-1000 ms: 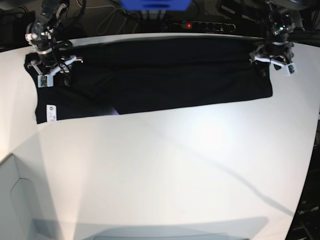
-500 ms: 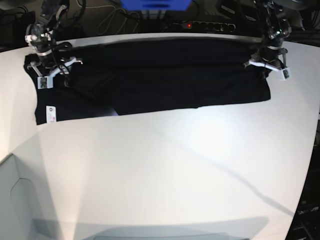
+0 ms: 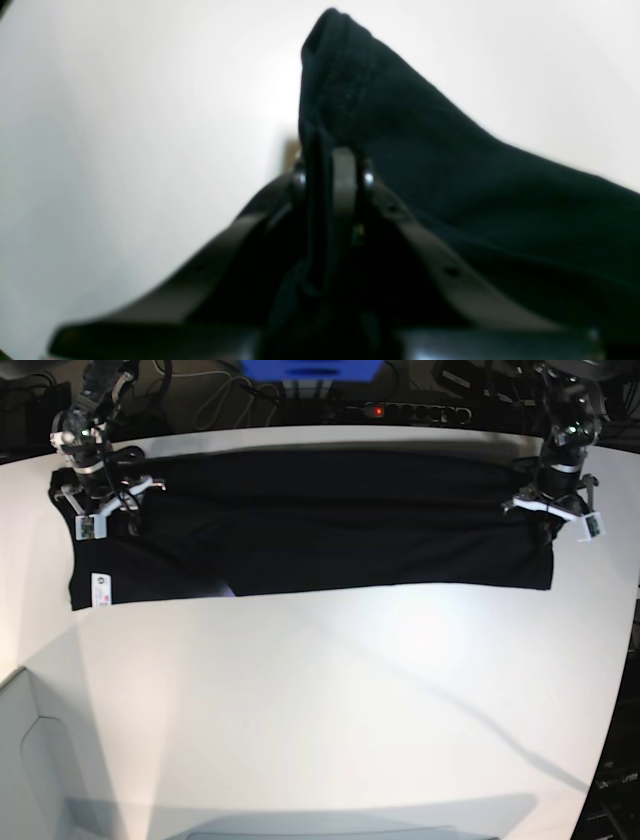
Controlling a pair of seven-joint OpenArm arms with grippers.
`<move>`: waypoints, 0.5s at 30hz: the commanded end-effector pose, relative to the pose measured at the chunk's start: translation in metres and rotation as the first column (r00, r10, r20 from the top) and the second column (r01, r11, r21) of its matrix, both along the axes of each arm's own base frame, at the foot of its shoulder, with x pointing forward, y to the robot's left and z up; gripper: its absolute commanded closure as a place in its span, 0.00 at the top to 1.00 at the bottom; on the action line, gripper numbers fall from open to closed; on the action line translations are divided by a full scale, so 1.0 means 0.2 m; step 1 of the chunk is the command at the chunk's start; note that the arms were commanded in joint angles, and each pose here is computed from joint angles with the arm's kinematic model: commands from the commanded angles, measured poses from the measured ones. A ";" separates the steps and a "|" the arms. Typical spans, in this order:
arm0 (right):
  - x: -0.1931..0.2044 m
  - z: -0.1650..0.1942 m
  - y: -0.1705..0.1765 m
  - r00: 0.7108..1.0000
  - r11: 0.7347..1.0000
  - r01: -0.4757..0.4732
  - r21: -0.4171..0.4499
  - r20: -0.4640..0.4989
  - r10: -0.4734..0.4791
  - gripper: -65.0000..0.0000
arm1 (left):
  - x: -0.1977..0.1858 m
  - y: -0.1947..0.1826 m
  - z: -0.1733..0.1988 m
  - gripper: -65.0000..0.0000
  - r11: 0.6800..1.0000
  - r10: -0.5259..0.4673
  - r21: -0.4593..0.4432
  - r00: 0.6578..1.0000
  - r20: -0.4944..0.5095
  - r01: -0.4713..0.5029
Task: Fold the T-shirt properly
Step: 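Carry the left gripper's end across toward the right gripper, folding the strip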
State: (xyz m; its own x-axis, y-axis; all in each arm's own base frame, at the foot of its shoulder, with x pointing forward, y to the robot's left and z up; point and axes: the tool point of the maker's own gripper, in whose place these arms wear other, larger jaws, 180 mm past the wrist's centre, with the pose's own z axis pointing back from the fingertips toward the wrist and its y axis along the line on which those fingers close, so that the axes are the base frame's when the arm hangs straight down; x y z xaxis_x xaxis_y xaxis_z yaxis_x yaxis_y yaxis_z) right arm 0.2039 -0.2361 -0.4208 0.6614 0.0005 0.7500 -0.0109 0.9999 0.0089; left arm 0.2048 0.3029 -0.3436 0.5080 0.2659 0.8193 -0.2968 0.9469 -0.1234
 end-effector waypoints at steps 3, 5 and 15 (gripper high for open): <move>-0.04 -0.03 -0.02 0.999 1.000 -0.014 -0.028 -0.052 0.012 0.49 | 0.03 -0.09 0.13 0.00 1.000 0.001 0.003 0.995 0.097 -0.001; -0.04 -0.03 -0.01 0.999 1.000 -0.015 -0.026 -0.052 0.013 0.49 | 0.05 -0.21 0.15 0.00 0.999 -0.034 -0.034 0.992 0.119 0.038; -0.04 -0.03 -0.01 0.998 1.000 -0.014 -0.024 -0.054 0.013 0.49 | 0.04 -0.89 0.03 0.00 0.917 -0.298 -0.245 0.949 0.103 0.314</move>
State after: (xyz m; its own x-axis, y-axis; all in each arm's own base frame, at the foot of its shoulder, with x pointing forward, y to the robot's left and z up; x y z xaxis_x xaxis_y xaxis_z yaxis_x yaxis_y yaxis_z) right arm 0.2041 -0.2353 -0.4210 0.6623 0.0038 0.7492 -0.0141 0.9999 0.0074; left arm 0.2087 0.1249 -0.3472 0.5802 0.3023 0.7563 0.0067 0.9268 -0.3756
